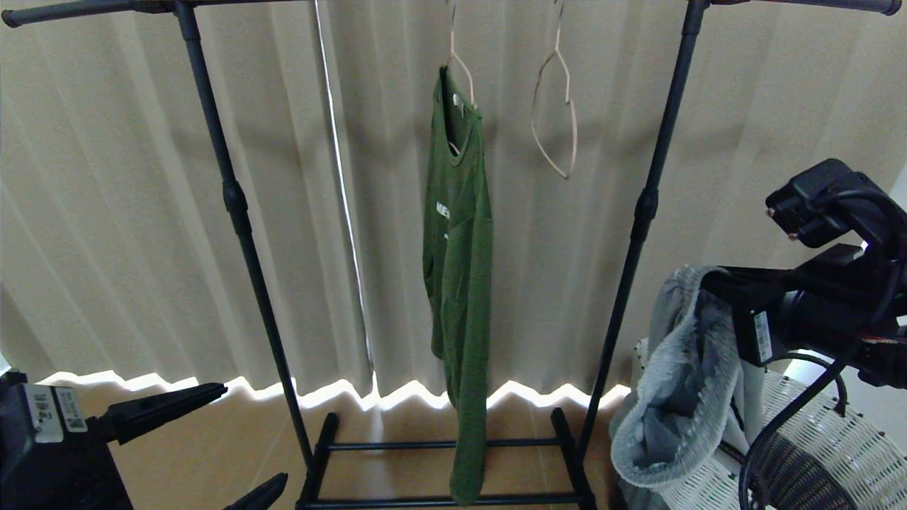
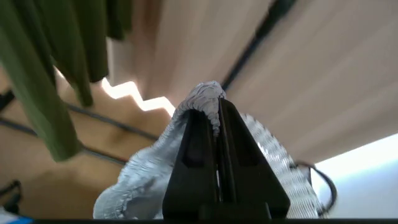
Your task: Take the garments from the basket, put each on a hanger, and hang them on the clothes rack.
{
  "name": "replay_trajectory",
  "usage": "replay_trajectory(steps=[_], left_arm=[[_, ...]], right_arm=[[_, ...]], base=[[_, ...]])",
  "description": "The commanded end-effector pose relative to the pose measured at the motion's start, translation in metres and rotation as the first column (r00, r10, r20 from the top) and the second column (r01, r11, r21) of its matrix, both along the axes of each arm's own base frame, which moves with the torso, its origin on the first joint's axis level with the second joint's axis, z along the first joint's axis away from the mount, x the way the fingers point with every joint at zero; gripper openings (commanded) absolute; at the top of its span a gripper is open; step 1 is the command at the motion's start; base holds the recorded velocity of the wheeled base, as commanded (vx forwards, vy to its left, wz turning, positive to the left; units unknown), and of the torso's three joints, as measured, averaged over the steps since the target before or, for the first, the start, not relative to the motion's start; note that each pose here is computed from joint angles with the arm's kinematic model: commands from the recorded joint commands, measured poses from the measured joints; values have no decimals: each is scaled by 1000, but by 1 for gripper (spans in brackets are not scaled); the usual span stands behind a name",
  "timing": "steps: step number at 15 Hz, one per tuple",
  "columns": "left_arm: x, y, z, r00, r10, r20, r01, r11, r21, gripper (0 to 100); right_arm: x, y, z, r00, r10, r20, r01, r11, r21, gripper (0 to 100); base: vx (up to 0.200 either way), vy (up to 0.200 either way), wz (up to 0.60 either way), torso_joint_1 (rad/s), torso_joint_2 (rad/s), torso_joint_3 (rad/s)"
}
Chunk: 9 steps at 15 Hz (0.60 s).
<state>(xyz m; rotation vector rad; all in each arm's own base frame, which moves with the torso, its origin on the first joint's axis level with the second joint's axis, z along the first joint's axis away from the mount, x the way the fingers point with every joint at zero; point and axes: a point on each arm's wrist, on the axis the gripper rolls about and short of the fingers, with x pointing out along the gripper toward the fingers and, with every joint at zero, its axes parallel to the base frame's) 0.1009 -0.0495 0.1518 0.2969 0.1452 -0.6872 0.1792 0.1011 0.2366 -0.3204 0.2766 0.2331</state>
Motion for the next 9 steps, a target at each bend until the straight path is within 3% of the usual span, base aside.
replay_trajectory(steps=[1, 3, 5, 7, 9], left_arm=[[11, -10, 8, 999, -36, -6, 36, 999, 1, 100], [23, -25, 11, 995, -85, -51, 84, 996, -15, 100], [32, -46, 17, 982, -148, -117, 139, 987, -83, 100], [38, -62, 18, 969, -188, -159, 172, 979, -109, 100], [44, -90, 14, 942, -252, -223, 230, 966, -118, 100]], right_arm=[[-4, 9, 4, 998, 64, 9, -64, 998, 12, 0], [-9, 18, 11, 991, 130, 30, -130, 991, 31, 0], [-15, 24, 21, 983, 176, 59, -179, 982, 54, 0], [-15, 26, 26, 978, 193, 76, -198, 978, 68, 0], [-19, 29, 37, 962, 252, 104, -262, 961, 93, 0]], base=[[0, 0, 0, 0, 0, 0], [0, 0, 0, 0, 0, 0], [0, 0, 0, 0, 0, 0], [0, 0, 0, 0, 0, 0], [0, 0, 0, 0, 0, 0]])
